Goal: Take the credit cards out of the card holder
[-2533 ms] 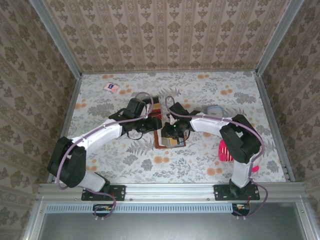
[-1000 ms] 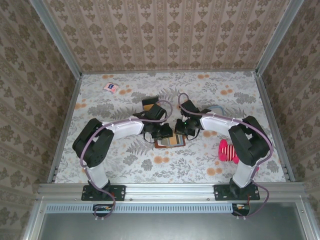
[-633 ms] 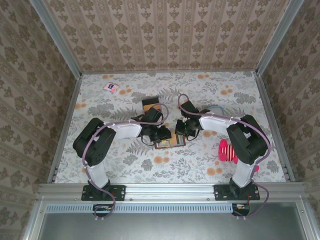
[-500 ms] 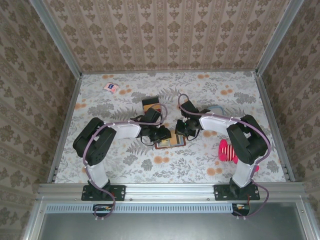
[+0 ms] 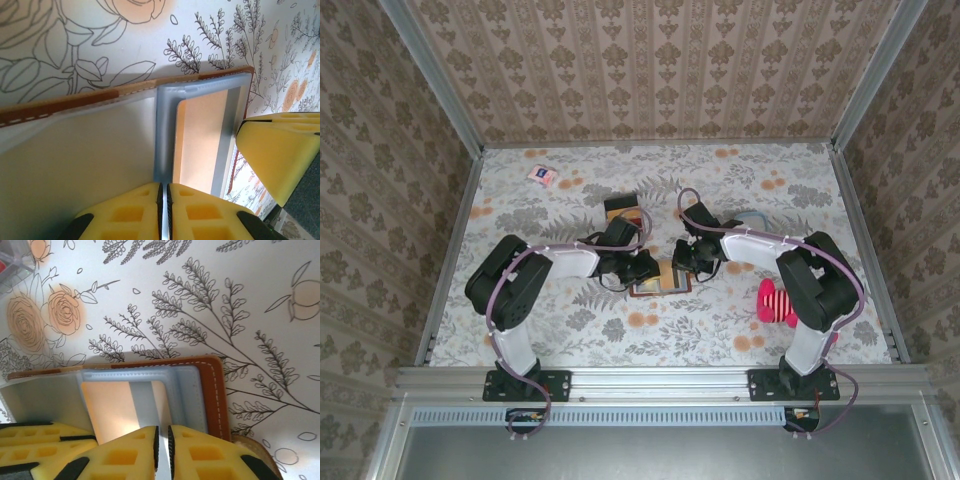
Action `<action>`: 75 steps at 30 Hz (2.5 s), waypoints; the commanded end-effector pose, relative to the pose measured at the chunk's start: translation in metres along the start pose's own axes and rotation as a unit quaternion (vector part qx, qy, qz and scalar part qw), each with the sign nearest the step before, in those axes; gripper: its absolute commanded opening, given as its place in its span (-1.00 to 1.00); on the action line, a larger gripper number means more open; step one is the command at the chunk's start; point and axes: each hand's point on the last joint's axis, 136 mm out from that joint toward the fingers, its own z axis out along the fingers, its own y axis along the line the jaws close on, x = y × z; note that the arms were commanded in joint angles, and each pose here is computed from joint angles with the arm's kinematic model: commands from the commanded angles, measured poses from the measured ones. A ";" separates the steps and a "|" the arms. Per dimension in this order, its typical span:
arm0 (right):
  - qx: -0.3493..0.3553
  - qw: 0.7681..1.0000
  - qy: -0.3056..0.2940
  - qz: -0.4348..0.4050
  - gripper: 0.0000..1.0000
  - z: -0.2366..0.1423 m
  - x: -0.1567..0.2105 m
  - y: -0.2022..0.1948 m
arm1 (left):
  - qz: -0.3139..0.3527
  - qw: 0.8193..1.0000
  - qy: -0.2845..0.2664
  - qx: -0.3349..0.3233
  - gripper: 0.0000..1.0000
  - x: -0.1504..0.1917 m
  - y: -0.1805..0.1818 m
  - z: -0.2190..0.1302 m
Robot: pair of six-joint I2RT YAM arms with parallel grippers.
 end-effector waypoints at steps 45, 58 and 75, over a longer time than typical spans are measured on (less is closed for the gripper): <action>-0.024 0.996 0.080 0.014 -0.68 0.024 0.030 0.000 | -0.034 0.998 0.000 0.061 -0.67 -0.004 -0.001 0.009; 0.037 0.997 0.071 0.016 -0.68 0.030 0.027 -0.023 | -0.015 0.997 -0.015 0.079 -0.67 -0.006 -0.005 -0.005; 0.081 0.994 0.069 0.011 -0.67 0.035 0.027 -0.039 | -0.006 0.988 -0.017 0.151 -0.83 -0.007 -0.021 -0.016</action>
